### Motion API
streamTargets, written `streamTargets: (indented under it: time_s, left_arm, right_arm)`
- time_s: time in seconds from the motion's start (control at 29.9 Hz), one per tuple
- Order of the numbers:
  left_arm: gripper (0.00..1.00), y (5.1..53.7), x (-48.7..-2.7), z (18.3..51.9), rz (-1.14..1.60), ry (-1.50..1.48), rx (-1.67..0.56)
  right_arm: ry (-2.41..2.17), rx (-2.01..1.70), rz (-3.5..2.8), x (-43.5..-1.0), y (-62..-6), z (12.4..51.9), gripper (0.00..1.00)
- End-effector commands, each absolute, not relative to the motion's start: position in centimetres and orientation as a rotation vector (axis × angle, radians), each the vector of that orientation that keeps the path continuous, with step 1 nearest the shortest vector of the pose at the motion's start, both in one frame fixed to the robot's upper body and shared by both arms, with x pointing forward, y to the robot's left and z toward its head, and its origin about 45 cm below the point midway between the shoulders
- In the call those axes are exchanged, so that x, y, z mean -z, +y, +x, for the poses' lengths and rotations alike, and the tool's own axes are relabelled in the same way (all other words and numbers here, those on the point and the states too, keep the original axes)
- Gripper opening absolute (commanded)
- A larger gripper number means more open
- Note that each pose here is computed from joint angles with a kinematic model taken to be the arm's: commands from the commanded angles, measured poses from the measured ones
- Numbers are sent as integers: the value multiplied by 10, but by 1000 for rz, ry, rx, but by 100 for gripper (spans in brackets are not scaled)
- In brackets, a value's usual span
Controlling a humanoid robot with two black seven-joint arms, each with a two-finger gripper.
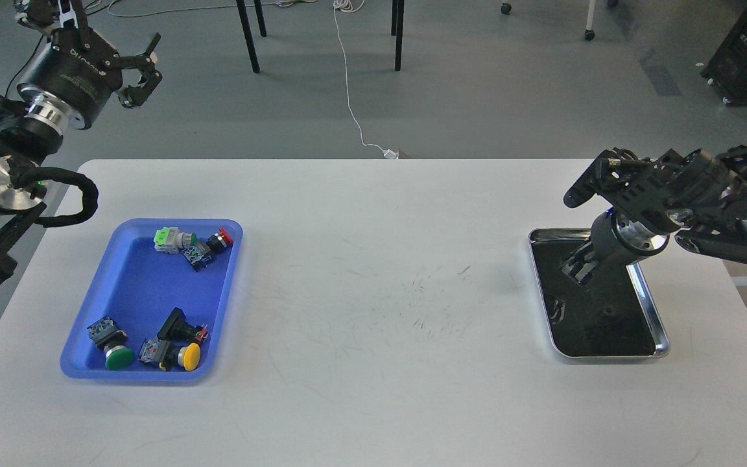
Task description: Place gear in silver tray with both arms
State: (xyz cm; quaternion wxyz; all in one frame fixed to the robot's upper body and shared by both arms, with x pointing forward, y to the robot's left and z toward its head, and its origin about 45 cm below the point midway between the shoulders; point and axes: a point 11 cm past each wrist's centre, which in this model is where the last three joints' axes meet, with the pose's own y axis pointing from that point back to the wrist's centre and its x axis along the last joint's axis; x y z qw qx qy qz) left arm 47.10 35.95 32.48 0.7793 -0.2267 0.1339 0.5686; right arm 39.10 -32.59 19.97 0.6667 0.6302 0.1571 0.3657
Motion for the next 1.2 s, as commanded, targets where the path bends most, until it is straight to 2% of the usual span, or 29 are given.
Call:
streamTargets:
  time_s: [0.0,0.27,0.64,0.7,0.97,1.17]
  left_arm:
    - [97,359,-324,471,-485,290,-1229]
    - [97,357,-322,472,-473,290,-1234]
    - [97,343,-330,477,-477,282,-1205]
    - [97,338,-330,478,-482,286,-1197]
    - [97,337,-333,479,-482,282,-1195]
    - [97,341,-334,478,-475,279,-1197]
  right_arm:
    - [368,-808,1388,-194,-348,384,19]
    - [347,-782,1362,-174,-369,384,21]
    - [345,-795,1392,-161,-365,378,27]
    - [337,-805,1396,-160,-365,378,34]
    - [309,-851,1423,-161,-355,382,49]
    - [144,-951,1497,-197,-325,412,72]
